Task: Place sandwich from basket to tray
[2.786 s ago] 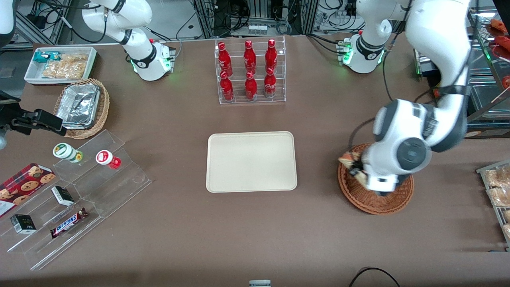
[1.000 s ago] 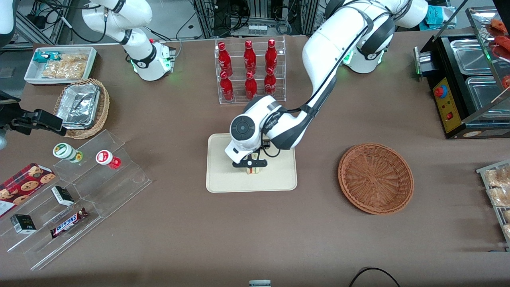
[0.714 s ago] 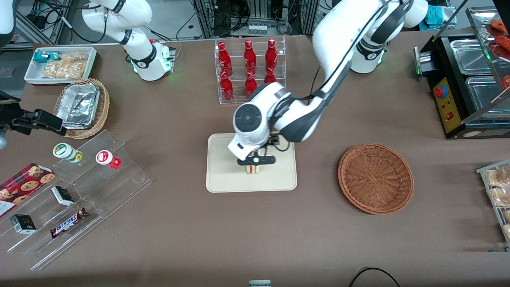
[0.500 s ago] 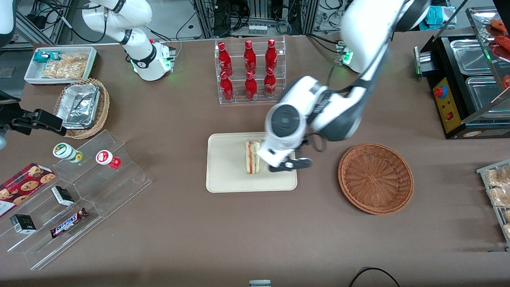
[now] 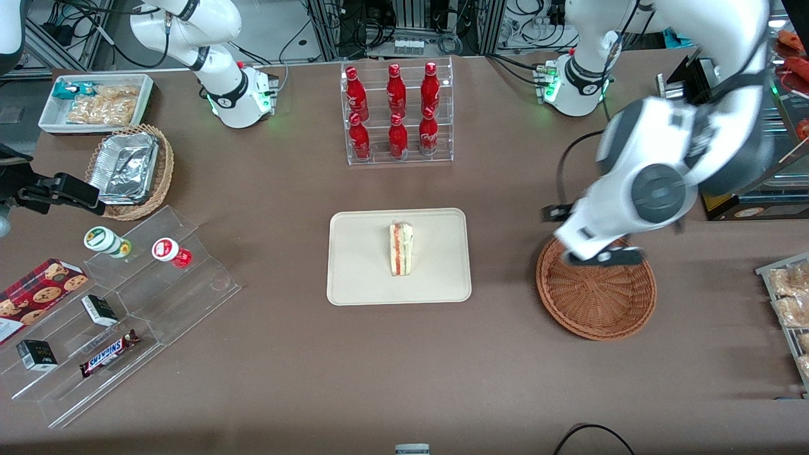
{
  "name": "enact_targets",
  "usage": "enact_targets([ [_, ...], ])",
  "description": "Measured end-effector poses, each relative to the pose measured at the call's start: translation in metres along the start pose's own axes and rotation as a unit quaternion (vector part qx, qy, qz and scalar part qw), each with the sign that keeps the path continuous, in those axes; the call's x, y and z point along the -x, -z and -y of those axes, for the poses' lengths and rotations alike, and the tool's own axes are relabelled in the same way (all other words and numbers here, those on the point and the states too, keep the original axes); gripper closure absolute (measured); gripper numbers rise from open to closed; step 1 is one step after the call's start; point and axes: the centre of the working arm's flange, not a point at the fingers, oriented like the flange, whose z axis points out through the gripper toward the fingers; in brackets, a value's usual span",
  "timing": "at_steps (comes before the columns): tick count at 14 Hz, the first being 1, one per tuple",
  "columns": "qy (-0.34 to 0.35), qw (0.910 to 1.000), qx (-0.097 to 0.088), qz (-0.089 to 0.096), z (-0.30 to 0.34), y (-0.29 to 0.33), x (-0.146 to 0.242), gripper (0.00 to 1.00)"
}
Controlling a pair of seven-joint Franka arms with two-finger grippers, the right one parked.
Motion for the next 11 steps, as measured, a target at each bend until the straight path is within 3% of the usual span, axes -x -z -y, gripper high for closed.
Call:
enact_targets([
  [2, 0.011, 0.9999, 0.005, -0.009, 0.037, 0.031, 0.026, 0.00],
  [5, 0.028, 0.9988, 0.009, -0.038, 0.059, 0.068, 0.059, 0.00],
  [11, 0.063, 0.9957, 0.020, -0.066, 0.099, 0.096, 0.077, 0.00],
])
